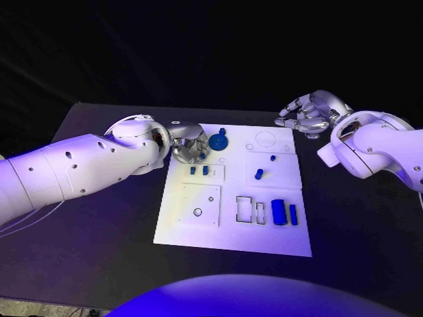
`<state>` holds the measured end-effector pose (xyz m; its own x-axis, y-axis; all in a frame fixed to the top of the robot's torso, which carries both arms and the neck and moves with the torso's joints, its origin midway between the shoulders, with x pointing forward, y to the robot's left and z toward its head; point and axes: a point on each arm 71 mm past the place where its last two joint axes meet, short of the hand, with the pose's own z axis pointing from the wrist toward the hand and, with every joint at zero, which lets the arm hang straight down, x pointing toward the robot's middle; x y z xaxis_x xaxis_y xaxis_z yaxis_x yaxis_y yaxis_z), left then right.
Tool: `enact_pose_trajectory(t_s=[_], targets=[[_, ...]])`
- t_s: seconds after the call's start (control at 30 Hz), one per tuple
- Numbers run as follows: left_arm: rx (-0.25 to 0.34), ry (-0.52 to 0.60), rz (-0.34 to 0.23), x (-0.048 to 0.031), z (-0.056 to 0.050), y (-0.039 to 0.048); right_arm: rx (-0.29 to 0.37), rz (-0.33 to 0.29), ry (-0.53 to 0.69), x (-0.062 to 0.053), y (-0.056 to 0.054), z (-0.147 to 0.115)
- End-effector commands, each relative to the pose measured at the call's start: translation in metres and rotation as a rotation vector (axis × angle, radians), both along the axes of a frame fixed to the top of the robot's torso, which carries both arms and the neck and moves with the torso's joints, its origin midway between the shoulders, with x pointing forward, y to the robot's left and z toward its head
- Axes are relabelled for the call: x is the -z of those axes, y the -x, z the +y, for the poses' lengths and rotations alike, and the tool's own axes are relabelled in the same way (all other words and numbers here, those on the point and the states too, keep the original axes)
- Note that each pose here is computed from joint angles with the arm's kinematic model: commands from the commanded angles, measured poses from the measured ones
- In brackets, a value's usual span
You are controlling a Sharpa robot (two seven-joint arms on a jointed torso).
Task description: Assemble the parts on the task board
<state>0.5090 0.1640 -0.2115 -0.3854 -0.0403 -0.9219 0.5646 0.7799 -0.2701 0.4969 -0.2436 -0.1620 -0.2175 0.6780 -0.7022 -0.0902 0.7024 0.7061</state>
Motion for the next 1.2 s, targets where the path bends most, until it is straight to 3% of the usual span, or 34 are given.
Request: enact_pose_trajectory(t_s=[0.03,0.83,1.2], targets=[[-0.001,-0.005,0.013,0.0009,0.0,0.0003,-0.007,-0.006,0.003,0.0,0.0,0.0],[-0.027,-0.014,0.011,0.0016,0.007,-0.002,-0.003,-0.015,0.0,-0.001,0.0,0.0],[-0.044,-0.013,0.004,0.0005,0.016,-0.0023,0.0,-0.013,0.002,0.0,-0.001,-0.002]])
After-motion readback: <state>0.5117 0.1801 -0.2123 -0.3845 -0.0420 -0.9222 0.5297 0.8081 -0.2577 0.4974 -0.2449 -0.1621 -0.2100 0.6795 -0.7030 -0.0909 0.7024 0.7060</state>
